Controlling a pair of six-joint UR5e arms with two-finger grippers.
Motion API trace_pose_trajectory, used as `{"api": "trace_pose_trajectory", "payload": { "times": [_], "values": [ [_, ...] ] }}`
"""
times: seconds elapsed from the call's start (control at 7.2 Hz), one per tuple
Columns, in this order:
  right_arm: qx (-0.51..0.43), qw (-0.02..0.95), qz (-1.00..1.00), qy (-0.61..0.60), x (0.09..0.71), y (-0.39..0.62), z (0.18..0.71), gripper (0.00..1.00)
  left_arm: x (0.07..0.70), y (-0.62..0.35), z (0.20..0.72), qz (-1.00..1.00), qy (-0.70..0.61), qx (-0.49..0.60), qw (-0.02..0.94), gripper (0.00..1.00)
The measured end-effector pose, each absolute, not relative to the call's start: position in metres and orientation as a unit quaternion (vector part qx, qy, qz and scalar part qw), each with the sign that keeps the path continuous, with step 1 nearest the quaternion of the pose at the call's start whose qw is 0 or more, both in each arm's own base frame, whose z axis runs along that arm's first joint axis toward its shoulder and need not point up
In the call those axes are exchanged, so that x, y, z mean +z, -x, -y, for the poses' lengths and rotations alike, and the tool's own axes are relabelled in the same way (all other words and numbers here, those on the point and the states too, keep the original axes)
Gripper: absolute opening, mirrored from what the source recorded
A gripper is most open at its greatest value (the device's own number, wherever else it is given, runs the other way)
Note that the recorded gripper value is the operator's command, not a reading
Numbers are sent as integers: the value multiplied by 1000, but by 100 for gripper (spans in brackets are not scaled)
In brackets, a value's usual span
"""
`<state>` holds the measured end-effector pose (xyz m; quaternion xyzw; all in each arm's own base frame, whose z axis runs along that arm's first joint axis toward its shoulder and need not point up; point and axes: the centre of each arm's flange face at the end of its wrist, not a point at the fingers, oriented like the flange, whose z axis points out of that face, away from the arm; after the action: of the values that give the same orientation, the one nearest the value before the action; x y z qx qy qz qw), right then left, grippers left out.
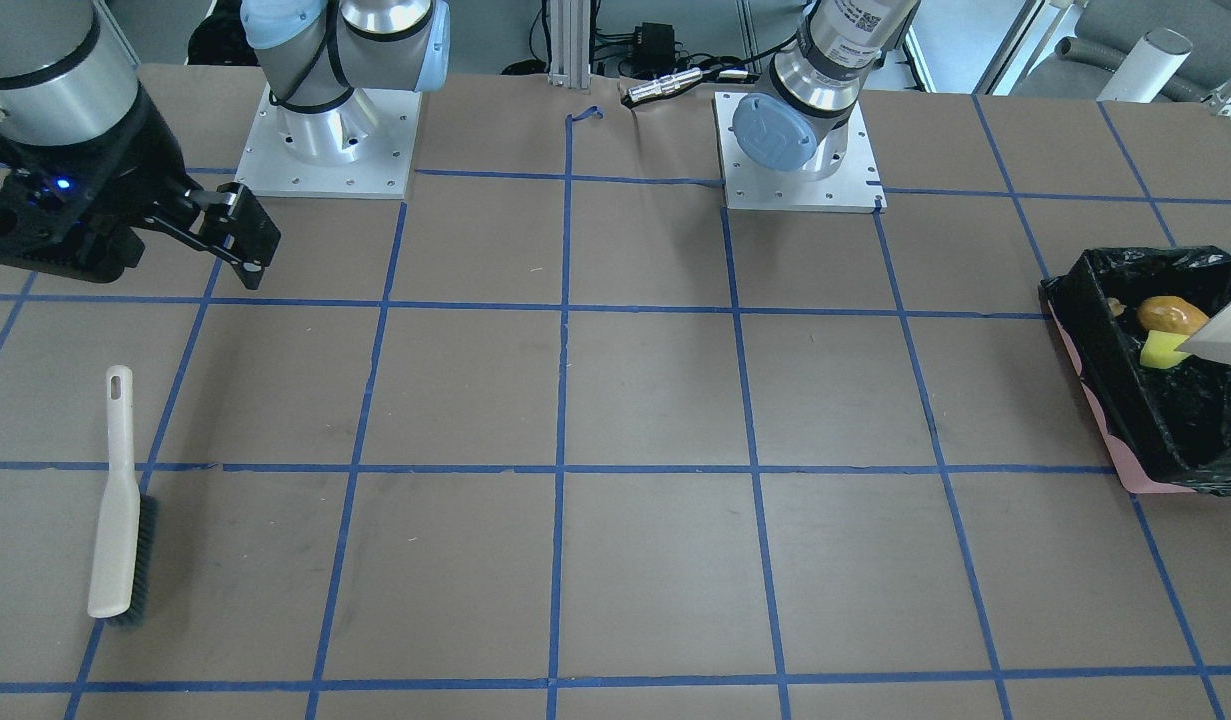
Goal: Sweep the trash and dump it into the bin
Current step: 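Release the brush on the table and raise the right gripper, then bring the empty dustpan back from the bin and lower it with the left gripper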
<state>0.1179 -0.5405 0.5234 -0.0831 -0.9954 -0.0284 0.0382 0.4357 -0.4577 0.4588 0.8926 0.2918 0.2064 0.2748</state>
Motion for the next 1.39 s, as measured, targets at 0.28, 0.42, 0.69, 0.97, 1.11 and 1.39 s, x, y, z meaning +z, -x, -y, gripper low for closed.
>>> {"api": "trace_pose_trajectory", "payload": {
  "times": [0.28, 0.42, 0.69, 0.97, 1.11, 1.39],
  "values": [
    [-9, 22, 994, 106, 527, -134, 541, 97, 470, -429, 459, -287, -889, 213, 285, 0],
    [-5, 7, 992, 130, 529, -138, 542, 97, 468, -423, 468, -291, -893, 200, 278, 0],
    [-3, -9, 991, 130, 528, -141, 543, 99, 486, -374, 515, -322, -901, 142, 252, 0],
    [1, -12, 994, 107, 530, -141, 542, 99, 525, -315, 563, -401, -894, 74, 186, 0],
    [1, -12, 995, 103, 530, -141, 542, 99, 526, -287, 579, -451, -879, 43, 149, 0],
    [1, -11, 996, 90, 529, -141, 542, 98, 505, -219, 613, -522, -848, 5, 93, 0]
  ]
}}
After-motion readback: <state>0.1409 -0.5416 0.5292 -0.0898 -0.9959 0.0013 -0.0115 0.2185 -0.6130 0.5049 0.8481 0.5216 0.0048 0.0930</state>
